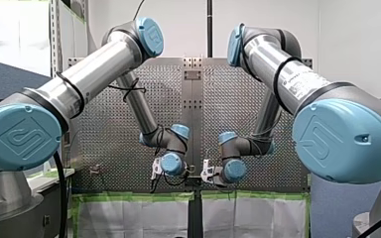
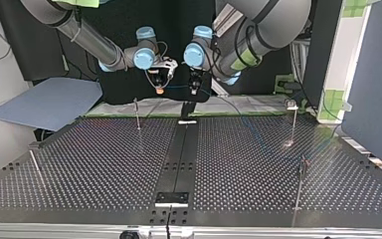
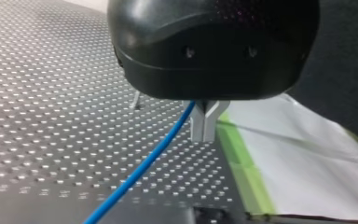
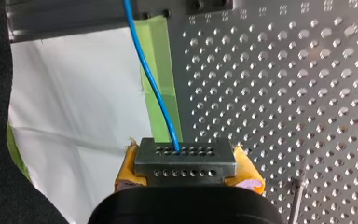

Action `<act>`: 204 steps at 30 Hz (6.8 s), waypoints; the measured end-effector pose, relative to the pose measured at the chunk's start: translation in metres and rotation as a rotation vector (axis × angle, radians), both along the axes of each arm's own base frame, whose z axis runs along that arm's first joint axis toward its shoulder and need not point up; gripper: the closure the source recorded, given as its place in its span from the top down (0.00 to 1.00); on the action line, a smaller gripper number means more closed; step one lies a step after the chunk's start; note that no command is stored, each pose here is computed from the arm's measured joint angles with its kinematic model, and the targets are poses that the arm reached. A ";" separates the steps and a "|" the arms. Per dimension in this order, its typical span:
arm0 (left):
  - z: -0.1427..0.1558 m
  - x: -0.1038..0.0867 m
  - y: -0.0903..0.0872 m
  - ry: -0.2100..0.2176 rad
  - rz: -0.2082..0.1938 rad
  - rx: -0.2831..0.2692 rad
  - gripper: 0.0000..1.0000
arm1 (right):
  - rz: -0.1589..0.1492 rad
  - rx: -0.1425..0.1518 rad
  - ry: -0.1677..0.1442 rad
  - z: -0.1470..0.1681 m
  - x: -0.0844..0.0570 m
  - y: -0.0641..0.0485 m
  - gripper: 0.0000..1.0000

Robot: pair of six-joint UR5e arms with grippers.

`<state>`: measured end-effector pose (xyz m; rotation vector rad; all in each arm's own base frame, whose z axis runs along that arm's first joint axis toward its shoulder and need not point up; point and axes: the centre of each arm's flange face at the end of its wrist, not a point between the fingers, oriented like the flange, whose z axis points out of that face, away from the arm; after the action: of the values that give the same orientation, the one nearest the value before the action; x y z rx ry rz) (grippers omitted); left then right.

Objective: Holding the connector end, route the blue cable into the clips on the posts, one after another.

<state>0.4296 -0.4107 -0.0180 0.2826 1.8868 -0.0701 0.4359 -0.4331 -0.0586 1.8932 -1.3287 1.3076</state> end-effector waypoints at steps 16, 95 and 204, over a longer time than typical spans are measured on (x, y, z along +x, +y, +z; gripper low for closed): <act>-0.071 -0.037 -0.004 0.089 -0.043 0.096 0.00 | -0.043 0.026 0.021 -0.016 -0.035 0.007 0.00; -0.068 -0.050 -0.178 0.015 -0.019 -0.059 0.00 | -0.145 -0.118 -0.056 0.052 -0.165 -0.032 0.00; -0.048 0.038 -0.221 -0.156 0.011 -0.111 0.00 | -0.020 -0.136 -0.148 0.020 -0.249 -0.128 0.00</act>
<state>0.4671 -0.6314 -0.0658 0.1963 1.7231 -0.1405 0.1872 -0.5610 -0.0383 1.7164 -1.2900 1.5128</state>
